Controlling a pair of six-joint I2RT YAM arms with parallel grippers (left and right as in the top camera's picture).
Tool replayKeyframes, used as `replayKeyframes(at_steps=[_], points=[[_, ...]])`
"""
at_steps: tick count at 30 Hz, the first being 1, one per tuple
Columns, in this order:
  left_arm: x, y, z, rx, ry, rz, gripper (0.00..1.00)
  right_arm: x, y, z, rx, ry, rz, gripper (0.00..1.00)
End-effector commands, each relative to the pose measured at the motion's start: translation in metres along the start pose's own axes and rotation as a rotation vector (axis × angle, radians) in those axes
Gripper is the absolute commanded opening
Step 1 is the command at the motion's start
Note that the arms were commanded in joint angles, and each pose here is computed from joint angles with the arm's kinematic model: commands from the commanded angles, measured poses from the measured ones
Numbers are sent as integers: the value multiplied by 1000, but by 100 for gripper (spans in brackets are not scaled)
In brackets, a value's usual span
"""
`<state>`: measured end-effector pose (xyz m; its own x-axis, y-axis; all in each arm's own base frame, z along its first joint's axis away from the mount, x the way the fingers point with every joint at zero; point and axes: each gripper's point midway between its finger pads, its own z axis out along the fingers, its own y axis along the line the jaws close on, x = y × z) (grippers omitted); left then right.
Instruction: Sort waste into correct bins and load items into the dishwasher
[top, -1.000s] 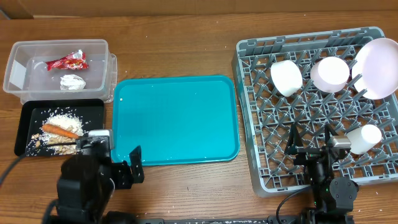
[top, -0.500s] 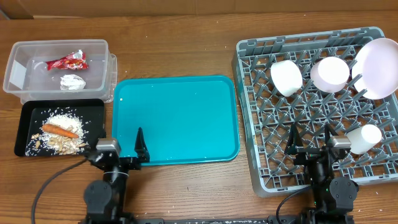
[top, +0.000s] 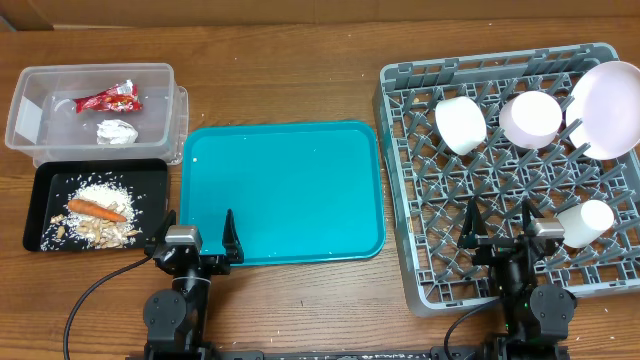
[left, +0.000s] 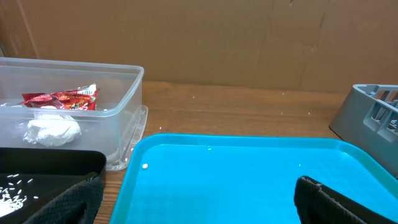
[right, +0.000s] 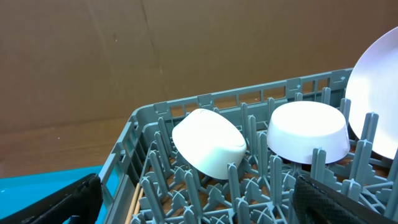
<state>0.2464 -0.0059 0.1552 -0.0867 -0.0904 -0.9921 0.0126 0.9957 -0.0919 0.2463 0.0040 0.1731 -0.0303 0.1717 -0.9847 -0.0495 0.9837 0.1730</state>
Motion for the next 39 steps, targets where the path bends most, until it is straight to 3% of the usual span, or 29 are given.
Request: replayKeyframes(at_steps=[1,39], points=[[-2,0,0,6,-12,26,100,3,1,0,-9,3,3,100],[-2,4,0,-13,-11,25,100,3,1,0,-9,3,3,100]])
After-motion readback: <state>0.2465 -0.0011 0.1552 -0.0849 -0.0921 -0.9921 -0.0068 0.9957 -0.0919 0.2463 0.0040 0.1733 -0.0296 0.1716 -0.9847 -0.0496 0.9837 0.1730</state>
